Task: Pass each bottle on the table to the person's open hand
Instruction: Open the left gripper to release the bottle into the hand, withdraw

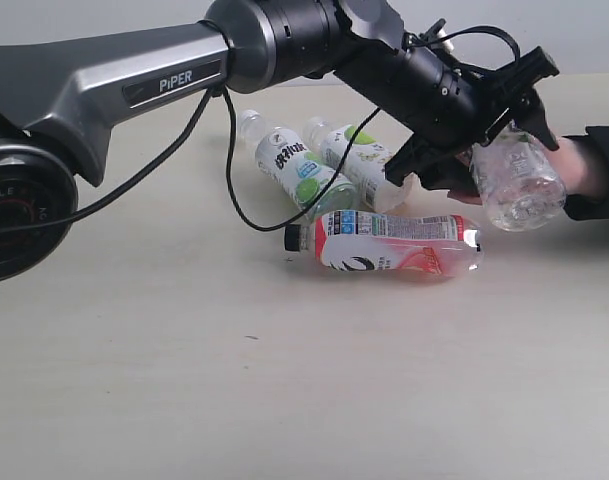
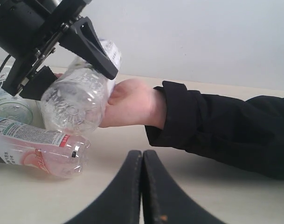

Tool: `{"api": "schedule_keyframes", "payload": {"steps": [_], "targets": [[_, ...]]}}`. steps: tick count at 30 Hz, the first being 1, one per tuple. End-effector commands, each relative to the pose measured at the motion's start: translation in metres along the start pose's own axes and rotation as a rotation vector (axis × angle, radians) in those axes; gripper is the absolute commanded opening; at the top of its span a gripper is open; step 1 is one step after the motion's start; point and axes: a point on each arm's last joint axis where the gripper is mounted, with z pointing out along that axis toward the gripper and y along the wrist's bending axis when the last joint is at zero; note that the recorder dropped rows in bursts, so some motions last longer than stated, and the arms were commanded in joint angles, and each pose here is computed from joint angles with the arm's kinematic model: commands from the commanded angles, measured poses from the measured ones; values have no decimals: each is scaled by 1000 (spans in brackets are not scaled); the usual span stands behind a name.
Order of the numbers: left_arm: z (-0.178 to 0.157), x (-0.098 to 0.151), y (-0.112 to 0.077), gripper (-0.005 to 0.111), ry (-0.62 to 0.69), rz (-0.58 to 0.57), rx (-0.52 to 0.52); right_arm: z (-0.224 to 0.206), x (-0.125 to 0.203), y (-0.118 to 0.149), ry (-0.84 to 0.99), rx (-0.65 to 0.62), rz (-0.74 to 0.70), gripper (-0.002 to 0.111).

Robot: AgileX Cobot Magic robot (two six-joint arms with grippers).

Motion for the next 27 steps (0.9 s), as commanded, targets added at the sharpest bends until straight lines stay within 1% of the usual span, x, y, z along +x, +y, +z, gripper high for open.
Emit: {"api": "schedule_keyframes", "payload": {"steps": [1,6,10,14,19,24,27], "targets": [[-2,-2,-4,83,-17,15,11,0,0,0,-13,3,-1,0],[-2,-1,-3,83,-11,17,8,0,0,0,-13,3,-1,0],[-9,0,-7,83,-5,48,1,0,0,0,-13,3,-1,0],[-29,-2,-14,82,-5,83,-11,0,0,0,-13,3,-1,0],[-51,-1,-20,82,32,117,-46,0,0,0,-13,3,-1,0],[-75,6,-29,82,49,206,-123,0,0,0,-13,3,-1,0],[-91,11,-37,82,52,311,-161,0,0,0,-13,3,-1,0]]}}
